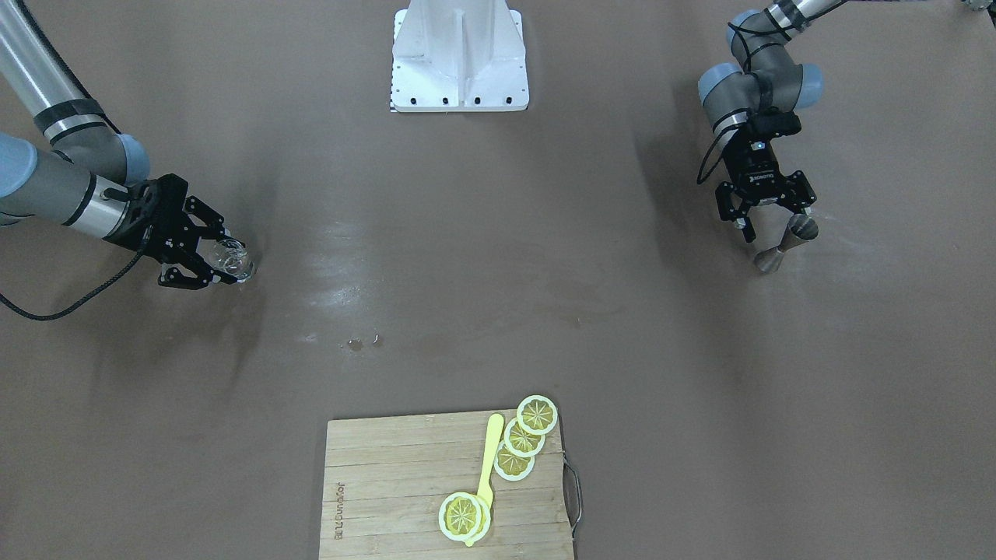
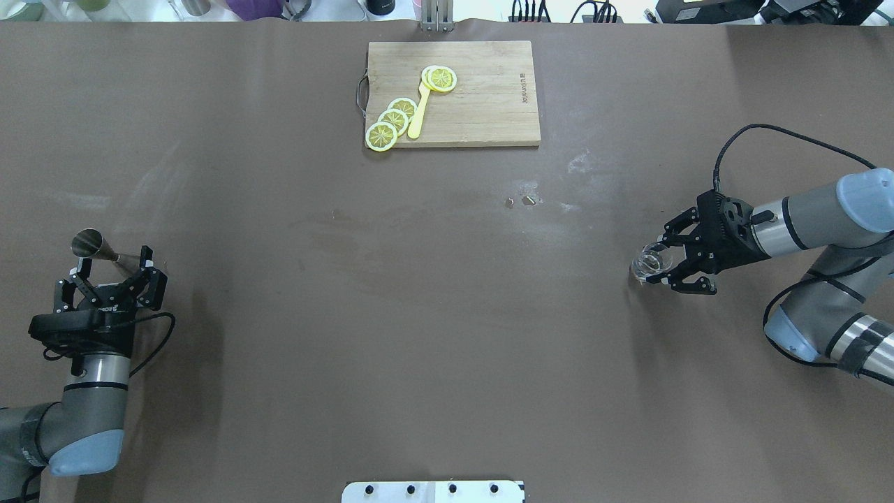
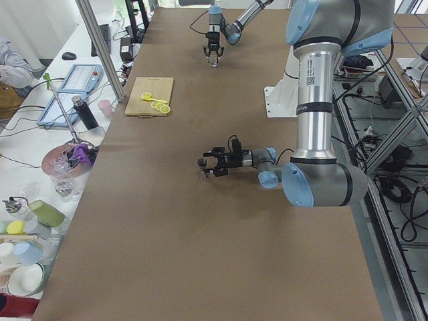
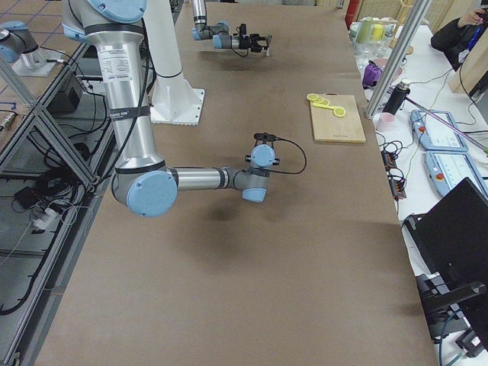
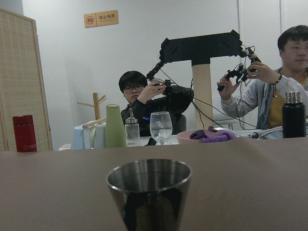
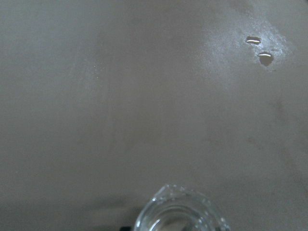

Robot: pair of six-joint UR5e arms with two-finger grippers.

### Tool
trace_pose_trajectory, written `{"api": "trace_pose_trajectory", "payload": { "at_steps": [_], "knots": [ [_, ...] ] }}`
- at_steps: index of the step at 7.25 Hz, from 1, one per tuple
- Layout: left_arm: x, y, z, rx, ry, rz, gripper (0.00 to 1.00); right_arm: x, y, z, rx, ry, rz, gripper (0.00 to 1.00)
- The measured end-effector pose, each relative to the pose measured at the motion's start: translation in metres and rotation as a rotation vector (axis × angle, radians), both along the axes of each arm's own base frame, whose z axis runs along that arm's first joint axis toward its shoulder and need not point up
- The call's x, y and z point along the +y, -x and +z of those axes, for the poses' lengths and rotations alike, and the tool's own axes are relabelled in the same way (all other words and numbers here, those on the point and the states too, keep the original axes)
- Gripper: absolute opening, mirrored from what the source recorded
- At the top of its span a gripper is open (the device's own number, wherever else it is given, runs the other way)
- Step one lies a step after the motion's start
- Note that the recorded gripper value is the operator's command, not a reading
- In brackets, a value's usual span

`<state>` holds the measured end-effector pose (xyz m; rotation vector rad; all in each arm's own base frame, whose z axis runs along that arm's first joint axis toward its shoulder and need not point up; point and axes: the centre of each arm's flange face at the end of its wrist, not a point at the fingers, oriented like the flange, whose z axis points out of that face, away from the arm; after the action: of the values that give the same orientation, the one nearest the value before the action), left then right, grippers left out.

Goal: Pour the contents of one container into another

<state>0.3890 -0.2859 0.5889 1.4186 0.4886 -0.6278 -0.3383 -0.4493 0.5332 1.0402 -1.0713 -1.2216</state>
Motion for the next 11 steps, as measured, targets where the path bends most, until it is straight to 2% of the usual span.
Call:
{"api": "trace_pose_trajectory", "payload": {
  "at_steps": [3,6,7,9,10,11],
  "knots": [
    [0.036,0.010,-0.015,-0.015,-0.083,0.024,0.99,0.000,0.001,-0.008,-0.011,-0.007,-0.003,1.00],
    [0.086,-0.016,-0.104,0.137,-0.108,0.122,0.99,-0.010,-0.017,-0.034,-0.049,-0.020,0.034,1.00],
    [0.102,-0.037,-0.141,0.147,-0.103,0.159,0.99,-0.018,-0.031,-0.046,-0.067,-0.015,0.063,1.00],
    [0.112,-0.064,-0.210,0.100,-0.042,0.260,0.99,-0.044,-0.079,-0.072,-0.111,0.034,0.173,1.00],
    [0.104,-0.068,-0.238,0.059,0.003,0.330,0.99,-0.062,-0.112,-0.085,-0.134,0.078,0.249,1.00],
    [0.091,-0.068,-0.251,-0.010,0.044,0.383,0.99,-0.080,-0.143,-0.097,-0.154,0.151,0.327,1.00]
  ]
}}
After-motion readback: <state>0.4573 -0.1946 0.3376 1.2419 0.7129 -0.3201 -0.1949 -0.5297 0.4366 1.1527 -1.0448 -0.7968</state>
